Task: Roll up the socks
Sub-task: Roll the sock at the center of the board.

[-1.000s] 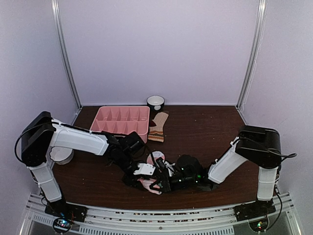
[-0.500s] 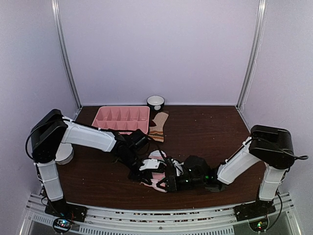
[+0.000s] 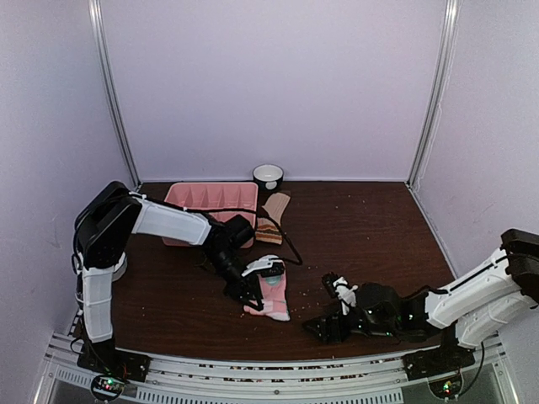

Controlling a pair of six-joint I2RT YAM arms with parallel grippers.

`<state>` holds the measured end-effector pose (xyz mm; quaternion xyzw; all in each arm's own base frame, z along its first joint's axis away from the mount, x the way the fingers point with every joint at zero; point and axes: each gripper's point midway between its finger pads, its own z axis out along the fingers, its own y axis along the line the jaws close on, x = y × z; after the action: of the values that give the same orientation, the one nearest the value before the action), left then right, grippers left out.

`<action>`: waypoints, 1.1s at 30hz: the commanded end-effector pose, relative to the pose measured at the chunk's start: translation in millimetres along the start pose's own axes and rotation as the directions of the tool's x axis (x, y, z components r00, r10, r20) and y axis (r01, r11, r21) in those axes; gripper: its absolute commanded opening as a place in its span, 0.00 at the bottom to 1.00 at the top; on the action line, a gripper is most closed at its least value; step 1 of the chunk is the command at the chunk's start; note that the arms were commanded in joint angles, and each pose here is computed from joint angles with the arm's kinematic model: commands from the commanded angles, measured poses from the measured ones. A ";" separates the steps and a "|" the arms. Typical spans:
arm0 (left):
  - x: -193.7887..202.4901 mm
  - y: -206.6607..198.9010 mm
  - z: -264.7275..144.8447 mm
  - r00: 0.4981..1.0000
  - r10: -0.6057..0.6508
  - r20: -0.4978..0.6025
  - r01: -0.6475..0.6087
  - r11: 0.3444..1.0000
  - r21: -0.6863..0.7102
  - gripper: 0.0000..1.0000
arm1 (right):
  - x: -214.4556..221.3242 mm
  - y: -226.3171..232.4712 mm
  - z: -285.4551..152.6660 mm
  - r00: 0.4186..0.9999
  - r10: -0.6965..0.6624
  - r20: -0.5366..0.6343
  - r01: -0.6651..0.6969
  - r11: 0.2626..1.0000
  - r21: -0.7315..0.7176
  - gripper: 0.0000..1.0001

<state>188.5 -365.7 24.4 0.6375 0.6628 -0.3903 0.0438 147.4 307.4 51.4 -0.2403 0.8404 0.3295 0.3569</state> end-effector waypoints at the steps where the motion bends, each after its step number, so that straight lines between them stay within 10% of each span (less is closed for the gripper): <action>1: 46.2 11.6 10.1 0.979 -0.143 -0.145 0.146 0.989 0.009 0.12 | -40.8 -34.7 -34.6 0.967 -0.229 0.110 0.177 0.918 0.356 1.00; 8: 47.3 7.4 13.9 0.972 -0.169 -0.162 0.183 0.981 0.071 0.12 | -71.3 -70.2 -78.5 0.912 -0.189 0.365 -0.020 0.867 0.499 1.00; 17: 44.8 -3.5 17.4 0.973 -0.177 -0.149 0.200 0.967 0.159 0.12 | -34.0 24.4 -24.8 0.782 -0.599 0.172 0.596 0.799 0.075 0.94; 33: 47.7 -7.5 21.4 0.972 -0.186 -0.142 0.211 0.959 0.188 0.13 | -12.9 85.1 64.4 0.609 -0.785 0.112 0.780 0.567 -0.265 0.56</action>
<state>170.5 -360.0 22.5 0.5813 0.6642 -0.4655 -0.0643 129.9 402.6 59.0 -0.6075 0.6239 0.2482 0.4244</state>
